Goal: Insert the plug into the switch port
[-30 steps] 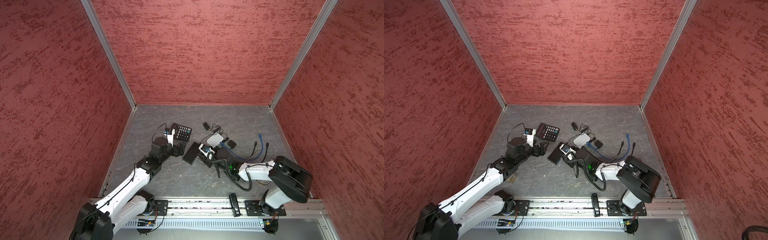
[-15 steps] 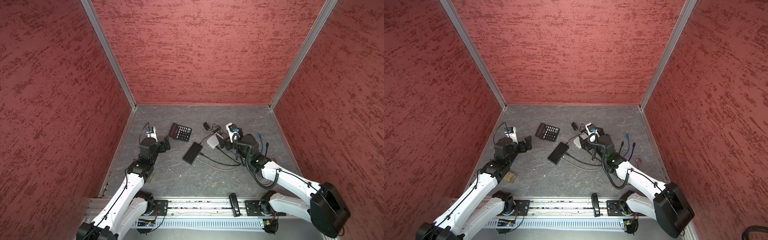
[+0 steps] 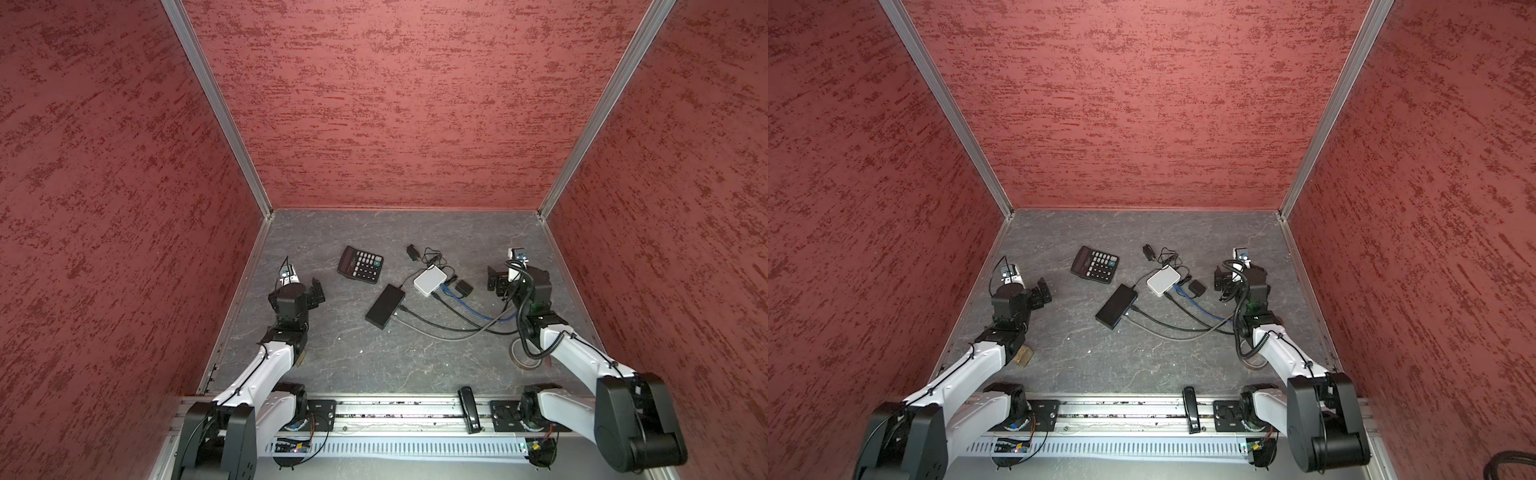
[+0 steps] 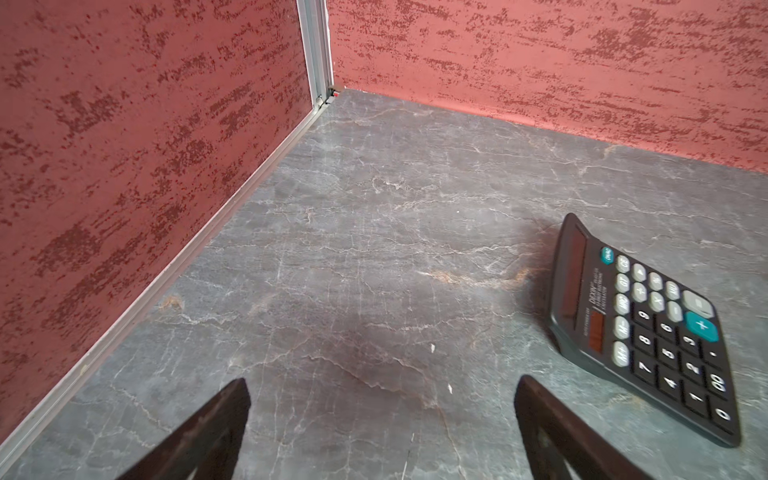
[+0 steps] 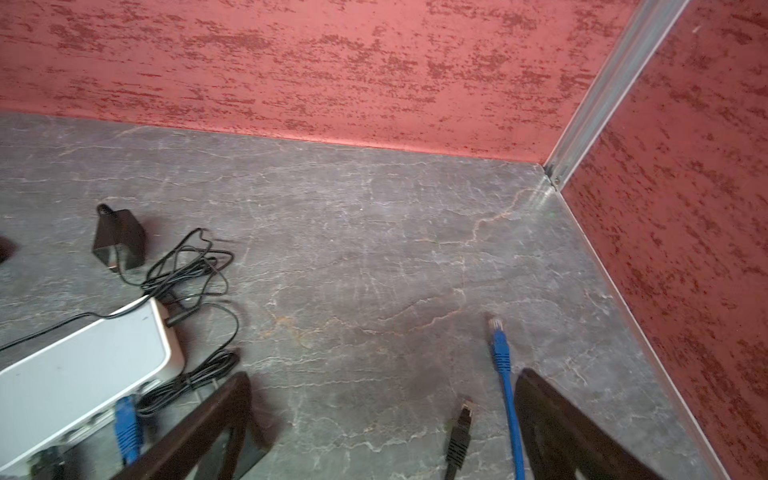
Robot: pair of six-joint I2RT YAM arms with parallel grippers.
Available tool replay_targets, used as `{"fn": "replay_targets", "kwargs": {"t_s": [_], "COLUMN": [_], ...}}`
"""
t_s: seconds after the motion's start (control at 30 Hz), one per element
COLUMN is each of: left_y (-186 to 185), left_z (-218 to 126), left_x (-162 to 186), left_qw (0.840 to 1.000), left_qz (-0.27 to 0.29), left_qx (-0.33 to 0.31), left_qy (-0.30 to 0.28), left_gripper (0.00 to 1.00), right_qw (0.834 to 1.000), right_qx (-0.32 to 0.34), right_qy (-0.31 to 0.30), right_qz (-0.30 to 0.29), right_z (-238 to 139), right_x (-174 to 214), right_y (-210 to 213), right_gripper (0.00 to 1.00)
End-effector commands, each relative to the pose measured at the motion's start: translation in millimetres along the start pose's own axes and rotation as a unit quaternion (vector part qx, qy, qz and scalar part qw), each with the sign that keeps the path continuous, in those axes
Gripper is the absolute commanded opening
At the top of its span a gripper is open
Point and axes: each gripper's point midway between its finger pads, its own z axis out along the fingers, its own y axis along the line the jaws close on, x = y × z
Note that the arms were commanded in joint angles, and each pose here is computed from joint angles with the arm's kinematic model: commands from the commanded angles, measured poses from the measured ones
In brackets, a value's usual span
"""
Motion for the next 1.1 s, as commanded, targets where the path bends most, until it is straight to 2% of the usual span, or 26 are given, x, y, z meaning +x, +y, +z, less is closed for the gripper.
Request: {"fn": "replay_targets", "kwargs": {"t_s": [0.0, 0.37, 0.5, 0.7, 0.8, 0.87, 0.97, 1.03, 1.07], "left_y": [-6.9, -22.3, -35.5, -50.2, -40.5, -37.6, -34.6, -34.5, -35.2], "left_z": [5.8, 8.6, 14.4, 41.4, 53.1, 59.9, 62.5, 62.6, 62.4], "left_x": [-19.6, -37.7, -31.9, -19.1, -20.2, -17.2, -18.1, -18.1, -17.8], "left_qw": [0.998, 0.986, 0.982, 0.984, 0.990, 0.993, 0.994, 0.994, 0.994], "left_qz": [-0.003, 0.005, 0.022, 0.048, 0.031, 0.022, 0.016, 0.015, 0.016], "left_qx": [0.018, 0.066, 0.098, 0.099, 0.070, 0.072, 0.070, 0.070, 0.072], "left_qy": [-0.054, -0.153, -0.161, -0.141, -0.119, -0.092, -0.087, -0.088, -0.087], "left_gripper": [1.00, 1.00, 1.00, 1.00, 1.00, 1.00, 0.99, 1.00, 1.00], "right_qw": [0.998, 0.987, 0.986, 0.989, 0.990, 0.990, 0.990, 0.988, 0.983], "right_qx": [0.005, 0.016, 0.017, 0.024, 0.030, 0.029, 0.031, 0.060, 0.100], "right_qy": [-0.058, -0.156, -0.167, -0.141, -0.131, -0.130, -0.131, -0.130, -0.129], "right_qz": [0.009, 0.027, 0.027, 0.033, 0.043, 0.043, 0.045, 0.059, 0.081], "right_z": [3.6, 0.5, -0.8, 12.1, 17.1, 17.4, 16.9, 16.3, 15.7], "right_x": [-16.9, -5.6, 9.0, 10.0, 10.4, 10.7, 10.5, 11.4, 12.5], "right_y": [-8.7, -18.0, -18.4, -22.2, -26.9, -27.0, -28.2, -38.8, -53.4], "right_gripper": [0.99, 0.99, 0.99, 0.99, 0.99, 0.99, 0.99, 0.99, 0.99]}}
